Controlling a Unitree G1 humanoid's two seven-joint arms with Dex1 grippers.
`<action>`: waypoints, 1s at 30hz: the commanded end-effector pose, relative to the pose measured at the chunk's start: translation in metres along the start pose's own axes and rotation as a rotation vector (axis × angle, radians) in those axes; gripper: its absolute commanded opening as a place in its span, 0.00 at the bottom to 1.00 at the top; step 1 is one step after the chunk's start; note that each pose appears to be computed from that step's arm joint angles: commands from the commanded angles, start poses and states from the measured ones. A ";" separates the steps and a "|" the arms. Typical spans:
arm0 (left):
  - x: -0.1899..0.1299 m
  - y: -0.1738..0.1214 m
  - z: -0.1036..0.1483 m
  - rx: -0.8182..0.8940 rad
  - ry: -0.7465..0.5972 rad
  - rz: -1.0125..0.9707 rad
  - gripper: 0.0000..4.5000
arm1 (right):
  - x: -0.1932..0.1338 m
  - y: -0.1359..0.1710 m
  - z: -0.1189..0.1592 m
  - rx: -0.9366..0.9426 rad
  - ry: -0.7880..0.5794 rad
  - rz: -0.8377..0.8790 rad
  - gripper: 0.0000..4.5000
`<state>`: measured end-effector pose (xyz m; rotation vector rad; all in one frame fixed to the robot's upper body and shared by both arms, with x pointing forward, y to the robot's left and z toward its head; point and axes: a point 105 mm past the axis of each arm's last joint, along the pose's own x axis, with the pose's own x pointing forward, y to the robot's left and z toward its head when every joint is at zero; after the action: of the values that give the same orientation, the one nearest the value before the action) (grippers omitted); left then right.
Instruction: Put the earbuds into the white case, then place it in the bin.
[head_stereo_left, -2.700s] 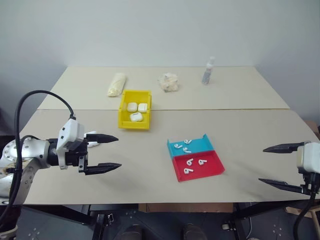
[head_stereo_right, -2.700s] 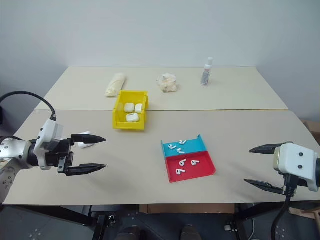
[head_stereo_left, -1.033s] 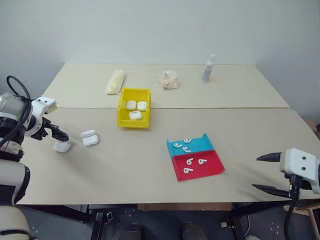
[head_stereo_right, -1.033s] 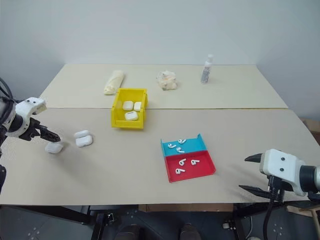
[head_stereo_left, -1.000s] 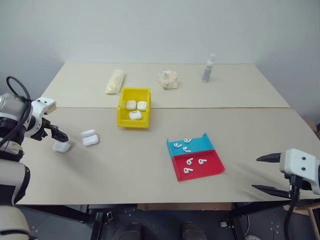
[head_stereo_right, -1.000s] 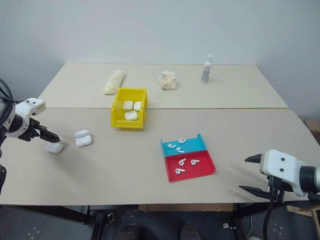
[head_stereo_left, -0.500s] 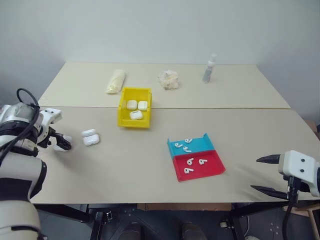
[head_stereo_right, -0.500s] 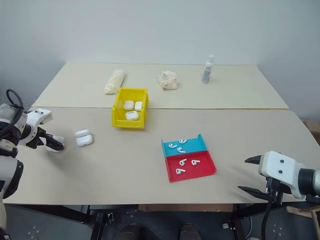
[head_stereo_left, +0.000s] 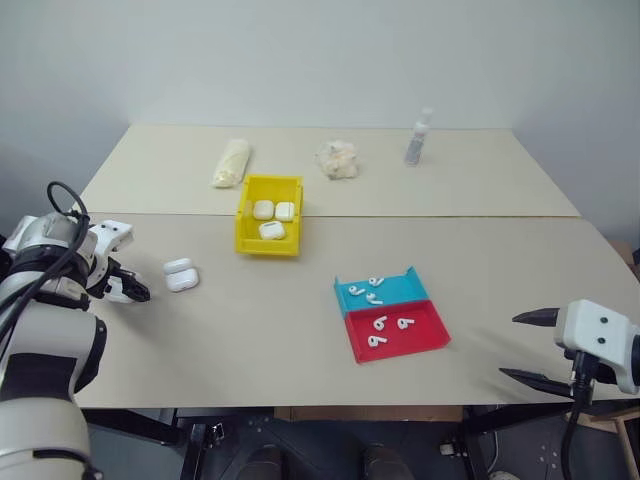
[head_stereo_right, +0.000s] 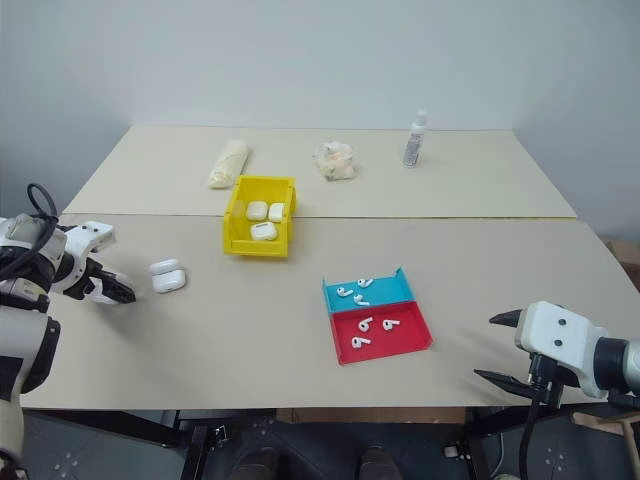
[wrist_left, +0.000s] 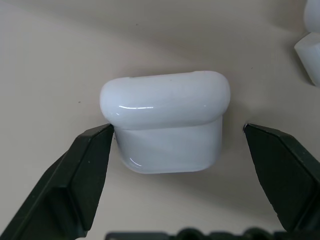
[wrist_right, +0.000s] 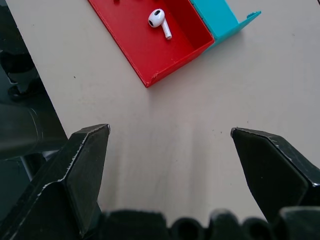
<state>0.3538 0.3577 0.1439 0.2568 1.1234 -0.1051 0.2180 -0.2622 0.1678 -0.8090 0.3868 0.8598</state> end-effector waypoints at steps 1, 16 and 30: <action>-0.006 0.004 0.002 -0.018 -0.007 0.014 0.91 | -0.006 -0.006 0.005 -0.026 0.000 -0.044 1.00; -0.025 0.004 0.020 0.090 -0.091 -0.016 0.62 | -0.008 -0.011 0.006 -0.042 0.001 -0.060 1.00; -0.159 -0.107 0.062 0.569 -1.007 -0.451 0.62 | -0.023 -0.036 0.041 -0.143 -0.022 -0.043 1.00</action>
<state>0.3309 0.2438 0.2736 0.3759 0.2528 -0.8163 0.2339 -0.2623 0.2147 -0.9241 0.3121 0.8423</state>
